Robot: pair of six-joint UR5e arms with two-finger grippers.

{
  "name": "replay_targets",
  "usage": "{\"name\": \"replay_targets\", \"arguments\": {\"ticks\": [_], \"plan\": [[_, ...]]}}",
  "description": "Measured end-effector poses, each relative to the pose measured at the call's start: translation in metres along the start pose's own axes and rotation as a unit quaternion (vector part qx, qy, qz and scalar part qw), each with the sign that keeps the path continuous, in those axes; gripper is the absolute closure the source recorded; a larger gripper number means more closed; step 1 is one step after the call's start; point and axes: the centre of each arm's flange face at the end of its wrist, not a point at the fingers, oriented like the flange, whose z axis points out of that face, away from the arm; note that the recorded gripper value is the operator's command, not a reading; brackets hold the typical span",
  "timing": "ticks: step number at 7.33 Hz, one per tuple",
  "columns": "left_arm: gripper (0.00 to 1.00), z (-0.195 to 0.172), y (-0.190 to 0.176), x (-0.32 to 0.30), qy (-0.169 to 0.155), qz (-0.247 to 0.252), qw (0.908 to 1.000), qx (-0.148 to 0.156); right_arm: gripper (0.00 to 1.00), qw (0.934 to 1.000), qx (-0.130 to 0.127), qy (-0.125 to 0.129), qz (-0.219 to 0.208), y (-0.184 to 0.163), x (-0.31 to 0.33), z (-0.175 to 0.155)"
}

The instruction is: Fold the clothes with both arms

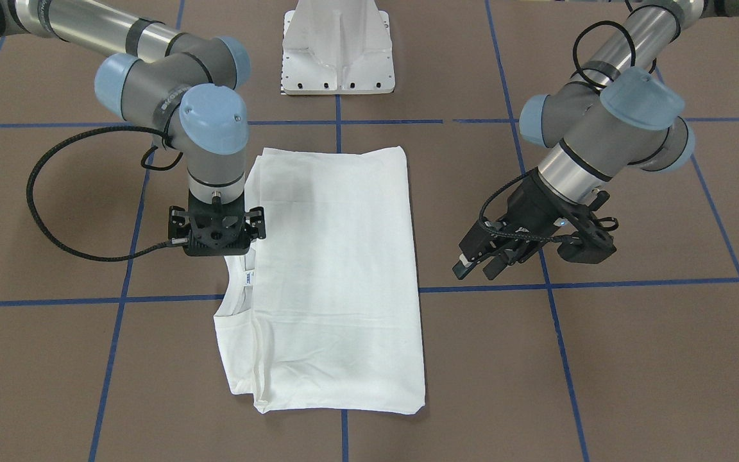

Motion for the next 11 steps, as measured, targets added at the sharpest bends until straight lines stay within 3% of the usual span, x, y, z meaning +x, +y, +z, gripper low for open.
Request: {"name": "replay_targets", "arguments": {"ticks": [2,4,9,11], "plan": [[0.26,0.000,0.001,0.001,0.001,0.001,1.0000,0.000,0.00,0.9999,0.014,0.004,0.009,-0.066,-0.003,0.012],[0.26,0.000,0.001,0.001,0.002,0.003,1.0000,0.001,0.00,0.9995,0.028,-0.002,0.012,-0.108,-0.019,0.011],[0.25,-0.003,0.001,0.003,0.004,0.004,1.0000,0.002,0.00,0.9950,0.080,-0.046,0.038,-0.142,-0.025,0.032],[0.24,-0.003,0.002,0.002,0.004,0.004,1.0000,0.002,0.00,0.9931,0.102,-0.038,0.043,-0.153,-0.022,0.040]]}}
